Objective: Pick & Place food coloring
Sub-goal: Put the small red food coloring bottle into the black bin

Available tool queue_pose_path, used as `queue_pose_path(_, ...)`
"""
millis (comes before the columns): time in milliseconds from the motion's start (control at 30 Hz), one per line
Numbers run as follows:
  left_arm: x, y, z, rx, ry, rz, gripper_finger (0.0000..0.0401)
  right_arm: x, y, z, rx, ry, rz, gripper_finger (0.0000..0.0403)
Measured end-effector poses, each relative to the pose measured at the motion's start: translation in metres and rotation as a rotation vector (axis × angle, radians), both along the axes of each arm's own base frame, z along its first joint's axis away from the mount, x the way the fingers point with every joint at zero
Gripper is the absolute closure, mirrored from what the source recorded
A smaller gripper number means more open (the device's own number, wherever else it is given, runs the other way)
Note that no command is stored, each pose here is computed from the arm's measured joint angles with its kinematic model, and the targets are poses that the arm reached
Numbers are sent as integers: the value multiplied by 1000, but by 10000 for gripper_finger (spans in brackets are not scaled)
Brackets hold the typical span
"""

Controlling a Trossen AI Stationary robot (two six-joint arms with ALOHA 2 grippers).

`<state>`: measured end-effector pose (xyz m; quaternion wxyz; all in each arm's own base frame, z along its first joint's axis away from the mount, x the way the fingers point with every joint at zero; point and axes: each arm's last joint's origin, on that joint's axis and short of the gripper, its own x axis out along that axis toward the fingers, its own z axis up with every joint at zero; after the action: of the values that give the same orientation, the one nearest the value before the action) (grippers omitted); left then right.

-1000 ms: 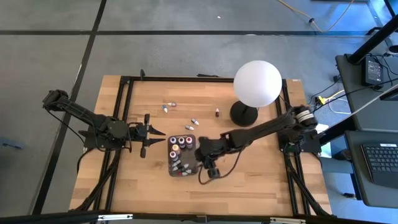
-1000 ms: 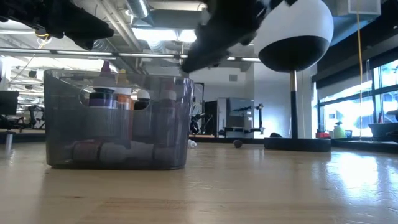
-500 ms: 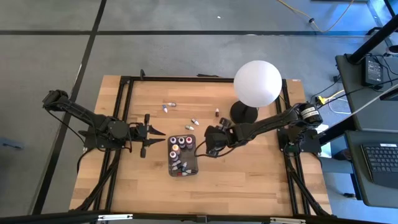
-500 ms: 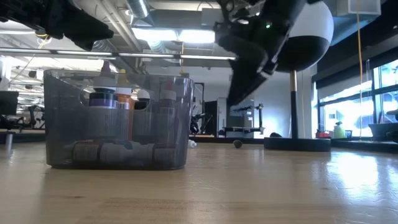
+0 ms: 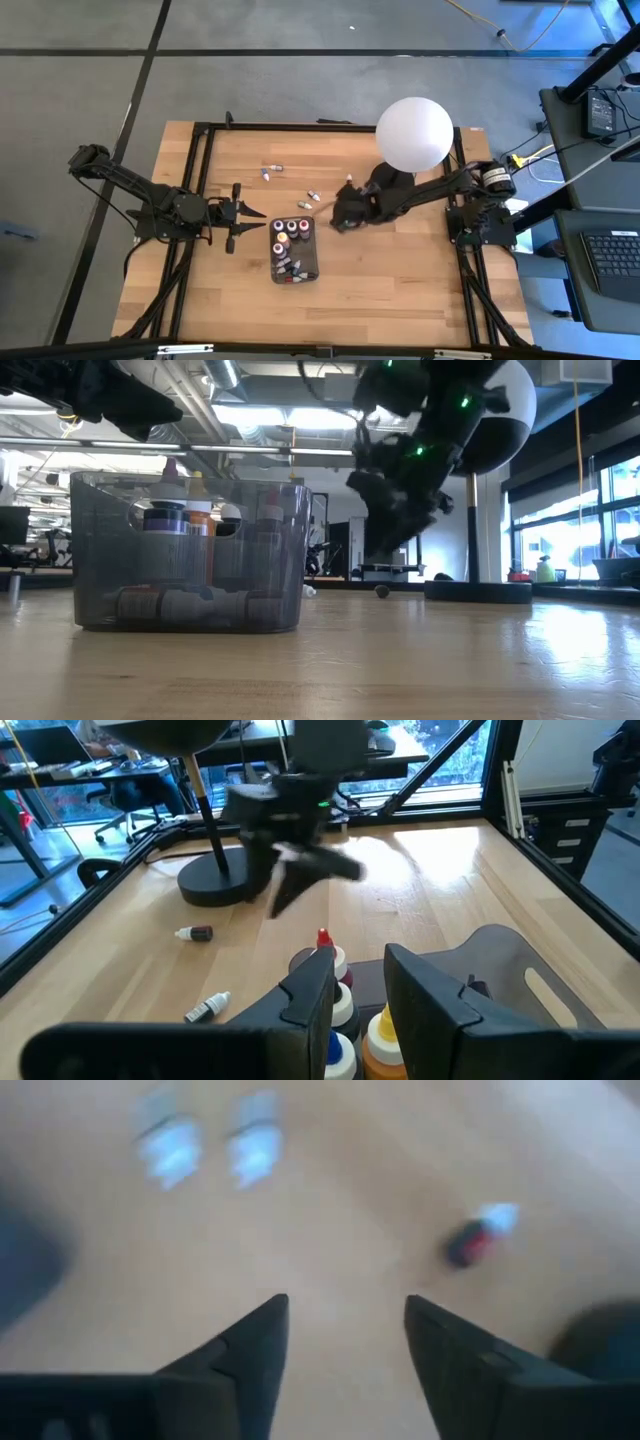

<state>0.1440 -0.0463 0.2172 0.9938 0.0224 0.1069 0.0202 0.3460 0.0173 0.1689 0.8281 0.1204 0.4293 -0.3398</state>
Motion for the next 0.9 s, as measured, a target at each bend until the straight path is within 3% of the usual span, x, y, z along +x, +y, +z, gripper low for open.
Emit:
queue_pose_path(67,0,0,0,0,0,0,313,-2,-13,-3,-6,-40,-124,184)
queue_pose_path(133,0,0,0,0,0,0,313,-4,-24,-6,-24,-42,-171,167)
queue_pose_path(567,0,0,0,0,-1,1,313,-13,-60,-29,-19,-167,-277,147)
queue_pose_path(900,0,0,0,1,-1,0,313,-15,-66,-44,-27,-176,-276,147)
